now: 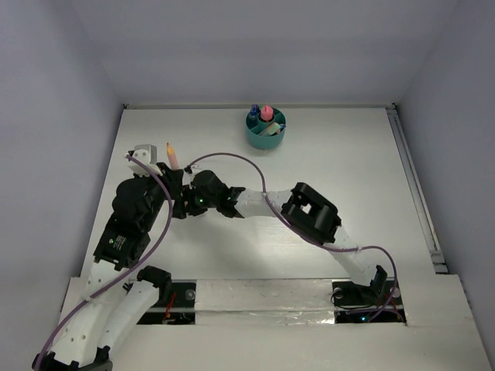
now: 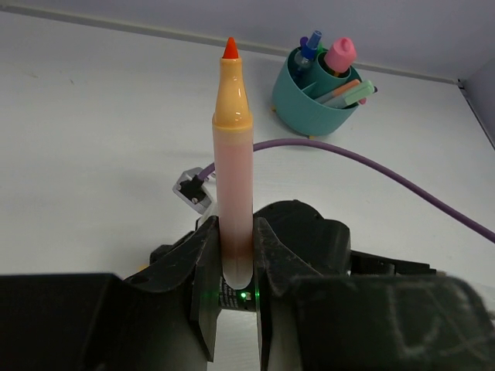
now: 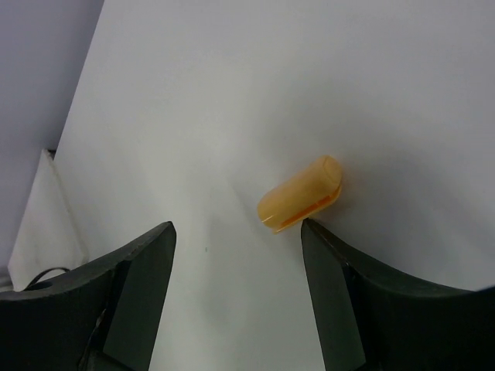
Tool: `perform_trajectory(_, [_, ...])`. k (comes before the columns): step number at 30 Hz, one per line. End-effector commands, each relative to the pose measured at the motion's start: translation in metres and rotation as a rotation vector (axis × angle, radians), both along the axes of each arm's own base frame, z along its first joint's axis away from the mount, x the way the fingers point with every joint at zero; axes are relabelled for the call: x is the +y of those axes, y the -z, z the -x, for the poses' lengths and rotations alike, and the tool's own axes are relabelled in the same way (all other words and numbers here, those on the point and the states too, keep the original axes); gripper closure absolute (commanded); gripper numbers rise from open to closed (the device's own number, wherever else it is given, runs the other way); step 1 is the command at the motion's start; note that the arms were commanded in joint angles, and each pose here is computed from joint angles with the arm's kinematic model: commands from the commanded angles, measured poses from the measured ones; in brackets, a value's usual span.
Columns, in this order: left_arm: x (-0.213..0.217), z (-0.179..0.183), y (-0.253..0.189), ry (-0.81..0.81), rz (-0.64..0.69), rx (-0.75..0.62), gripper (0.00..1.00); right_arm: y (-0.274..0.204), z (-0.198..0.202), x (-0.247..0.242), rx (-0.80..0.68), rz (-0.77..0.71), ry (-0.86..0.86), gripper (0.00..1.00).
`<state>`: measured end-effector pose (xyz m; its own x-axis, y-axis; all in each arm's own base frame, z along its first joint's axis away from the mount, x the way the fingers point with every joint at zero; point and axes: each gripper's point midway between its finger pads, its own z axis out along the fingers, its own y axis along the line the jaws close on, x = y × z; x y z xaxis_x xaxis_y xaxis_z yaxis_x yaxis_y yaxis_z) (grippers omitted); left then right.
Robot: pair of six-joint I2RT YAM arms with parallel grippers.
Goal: Sort the stationery into containers
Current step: Close the pen cap on the pen.
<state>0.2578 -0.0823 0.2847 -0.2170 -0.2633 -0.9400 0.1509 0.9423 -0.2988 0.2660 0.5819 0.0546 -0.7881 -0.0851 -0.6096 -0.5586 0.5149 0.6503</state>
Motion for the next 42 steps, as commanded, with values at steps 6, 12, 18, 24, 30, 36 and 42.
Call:
perform_trajectory(6, [0.0, -0.004, -0.01, 0.003, 0.008, -0.051, 1.0, 0.026, -0.025, -0.007, -0.069, 0.153, 0.037, 0.29])
perform_trajectory(12, [-0.001, -0.003, -0.01, 0.01, 0.013, -0.052, 1.0, 0.042, -0.032, -0.018, -0.089, 0.244, 0.065, 0.3])
perform_trajectory(18, [-0.003, -0.004, -0.01, 0.018, 0.012, -0.05, 1.0, 0.053, -0.039, -0.012, -0.089, 0.271, 0.072, 0.36])
perform_trajectory(24, [-0.003, -0.004, -0.01, 0.02, 0.013, -0.053, 1.0, 0.063, -0.039, -0.008, -0.066, 0.27, 0.08, 0.44])
perform_trajectory(30, [-0.003, -0.003, -0.012, 0.02, 0.013, -0.058, 1.0, 0.068, -0.04, -0.015, -0.076, 0.306, 0.084, 0.64])
perform_trajectory(36, [-0.001, -0.004, -0.01, 0.013, 0.014, -0.053, 1.0, 0.052, -0.033, -0.019, -0.074, 0.237, 0.096, 1.0])
perform_trajectory(42, [-0.018, 0.002, -0.019, 0.104, 0.074, -0.074, 1.0, -0.046, -0.042, -0.042, -0.131, -0.031, 0.171, 1.0])
